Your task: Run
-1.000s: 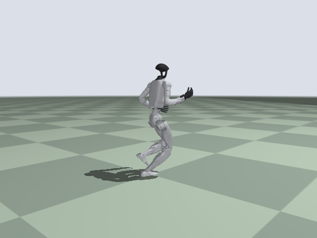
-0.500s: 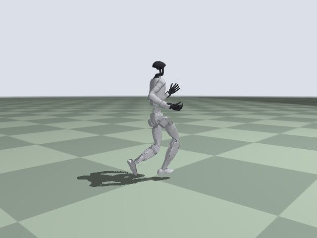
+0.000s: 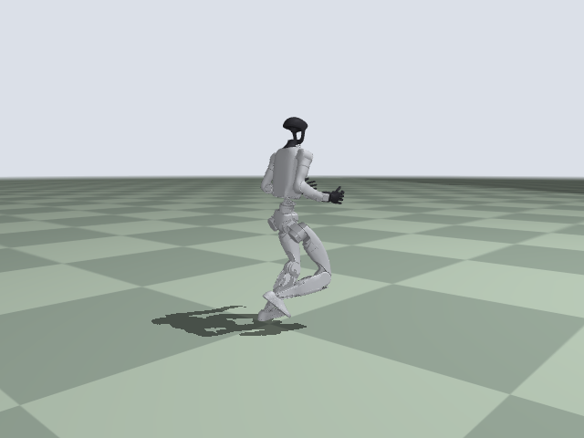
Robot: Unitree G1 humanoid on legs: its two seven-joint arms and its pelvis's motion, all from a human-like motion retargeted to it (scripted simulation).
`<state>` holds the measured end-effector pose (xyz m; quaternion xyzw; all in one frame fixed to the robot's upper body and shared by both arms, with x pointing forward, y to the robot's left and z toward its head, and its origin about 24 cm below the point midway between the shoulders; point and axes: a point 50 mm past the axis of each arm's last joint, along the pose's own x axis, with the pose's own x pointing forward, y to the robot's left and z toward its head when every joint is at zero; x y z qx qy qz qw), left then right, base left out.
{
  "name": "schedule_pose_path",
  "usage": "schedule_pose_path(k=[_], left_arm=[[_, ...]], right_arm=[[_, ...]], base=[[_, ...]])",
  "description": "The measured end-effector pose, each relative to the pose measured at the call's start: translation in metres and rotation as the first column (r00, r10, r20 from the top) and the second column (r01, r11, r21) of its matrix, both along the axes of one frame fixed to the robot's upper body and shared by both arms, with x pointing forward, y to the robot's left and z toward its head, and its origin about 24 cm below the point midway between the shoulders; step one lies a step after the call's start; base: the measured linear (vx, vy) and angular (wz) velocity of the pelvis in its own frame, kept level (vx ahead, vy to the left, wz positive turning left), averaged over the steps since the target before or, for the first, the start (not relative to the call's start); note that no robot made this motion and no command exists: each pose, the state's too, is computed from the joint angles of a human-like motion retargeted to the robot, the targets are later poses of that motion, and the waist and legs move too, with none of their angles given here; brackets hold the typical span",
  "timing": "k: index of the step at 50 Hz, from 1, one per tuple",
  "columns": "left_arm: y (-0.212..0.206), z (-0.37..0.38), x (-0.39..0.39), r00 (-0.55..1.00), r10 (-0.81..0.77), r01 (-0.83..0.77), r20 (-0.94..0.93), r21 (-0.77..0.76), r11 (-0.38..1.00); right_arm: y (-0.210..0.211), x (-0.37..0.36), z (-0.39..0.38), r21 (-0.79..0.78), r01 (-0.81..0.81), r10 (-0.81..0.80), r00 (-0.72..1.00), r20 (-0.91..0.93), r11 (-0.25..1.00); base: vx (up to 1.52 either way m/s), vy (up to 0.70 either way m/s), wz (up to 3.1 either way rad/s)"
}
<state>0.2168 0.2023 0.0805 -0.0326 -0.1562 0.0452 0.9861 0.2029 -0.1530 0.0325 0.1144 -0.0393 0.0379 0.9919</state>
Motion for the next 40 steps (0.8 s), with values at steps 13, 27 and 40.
schedule_pose_path(k=[13, 27, 40], left_arm=[[-0.043, -0.022, -0.003, 0.939, -0.326, 0.334, -0.11, 0.07, 0.94], [0.032, -0.215, -0.277, -0.005, 0.002, 0.305, -1.0, 0.001, 0.952], [0.028, -0.17, -0.064, 0.662, 0.129, 0.019, -0.738, 0.188, 0.982]], right_arm=[[-0.041, -0.047, -0.043, -0.029, 0.202, -0.203, 0.952, -0.23, 0.979], [-0.007, 0.018, 0.109, -0.092, 0.006, 0.041, 0.865, 0.501, 0.996], [-0.059, -0.14, -0.196, -0.322, -0.275, -0.214, 0.36, -0.908, 0.906]], base=[[0.04, -0.1, 0.14], [0.15, 0.07, -0.17], [0.27, 0.03, -0.26]])
